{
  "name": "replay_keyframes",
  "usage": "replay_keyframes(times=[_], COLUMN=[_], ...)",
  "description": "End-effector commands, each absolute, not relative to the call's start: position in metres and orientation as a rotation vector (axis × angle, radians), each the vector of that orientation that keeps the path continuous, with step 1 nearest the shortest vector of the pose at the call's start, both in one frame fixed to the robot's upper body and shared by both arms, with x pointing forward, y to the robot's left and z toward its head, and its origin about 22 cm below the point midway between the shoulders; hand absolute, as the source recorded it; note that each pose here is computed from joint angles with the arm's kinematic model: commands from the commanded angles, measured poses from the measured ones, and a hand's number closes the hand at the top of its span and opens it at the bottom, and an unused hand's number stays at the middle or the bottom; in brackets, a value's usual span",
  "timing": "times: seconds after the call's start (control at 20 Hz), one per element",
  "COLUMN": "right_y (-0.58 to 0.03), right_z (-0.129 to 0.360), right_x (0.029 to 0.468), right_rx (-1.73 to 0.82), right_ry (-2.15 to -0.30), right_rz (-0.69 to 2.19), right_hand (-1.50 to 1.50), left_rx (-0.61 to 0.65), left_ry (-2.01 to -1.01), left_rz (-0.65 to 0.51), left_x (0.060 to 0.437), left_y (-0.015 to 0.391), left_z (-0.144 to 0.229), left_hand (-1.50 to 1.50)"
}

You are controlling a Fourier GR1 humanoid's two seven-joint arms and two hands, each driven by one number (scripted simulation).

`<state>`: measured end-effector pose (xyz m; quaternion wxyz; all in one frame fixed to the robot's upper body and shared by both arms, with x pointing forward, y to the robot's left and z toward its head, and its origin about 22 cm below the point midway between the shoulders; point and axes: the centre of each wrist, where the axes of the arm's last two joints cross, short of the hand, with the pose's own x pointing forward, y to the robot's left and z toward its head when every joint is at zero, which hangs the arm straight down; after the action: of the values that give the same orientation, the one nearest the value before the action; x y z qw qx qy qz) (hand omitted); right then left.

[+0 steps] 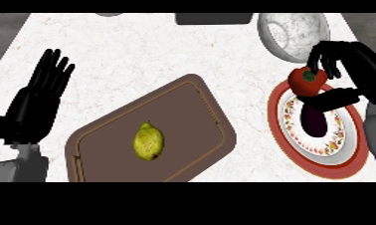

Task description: Pick the bell pepper from the plate and place it in the bowl

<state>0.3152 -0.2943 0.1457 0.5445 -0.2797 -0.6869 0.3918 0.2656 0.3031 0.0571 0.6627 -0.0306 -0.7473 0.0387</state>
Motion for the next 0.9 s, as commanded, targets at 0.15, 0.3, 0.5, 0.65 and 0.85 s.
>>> replay_keyframes(times=[0.15, 0.3, 0.5, 0.65, 0.85], right_y=[-0.340, -0.359, -0.376, -0.416, -0.414], right_z=[0.201, 0.213, 0.223, 0.223, 0.196], right_x=[0.292, 0.288, 0.315, 0.332, 0.368], right_rx=[-0.869, -0.893, -0.883, -0.884, -0.895], right_ry=[-1.641, -1.589, -1.582, -1.592, -1.592], right_rz=[0.656, 0.606, 0.480, 0.386, 0.346], right_hand=[1.50, 1.50, 1.50, 1.50, 1.50], left_rx=[-0.062, -0.077, -0.080, -0.102, -0.108], left_ry=[-1.693, -1.687, -1.696, -1.689, -1.693], left_rz=[0.090, 0.075, 0.058, 0.051, 0.055], left_x=[0.261, 0.258, 0.255, 0.260, 0.274], left_y=[0.309, 0.297, 0.306, 0.292, 0.287], left_z=[0.055, 0.073, 0.046, 0.065, 0.065], left_hand=[0.00, 0.00, 0.00, 0.00, 0.00])
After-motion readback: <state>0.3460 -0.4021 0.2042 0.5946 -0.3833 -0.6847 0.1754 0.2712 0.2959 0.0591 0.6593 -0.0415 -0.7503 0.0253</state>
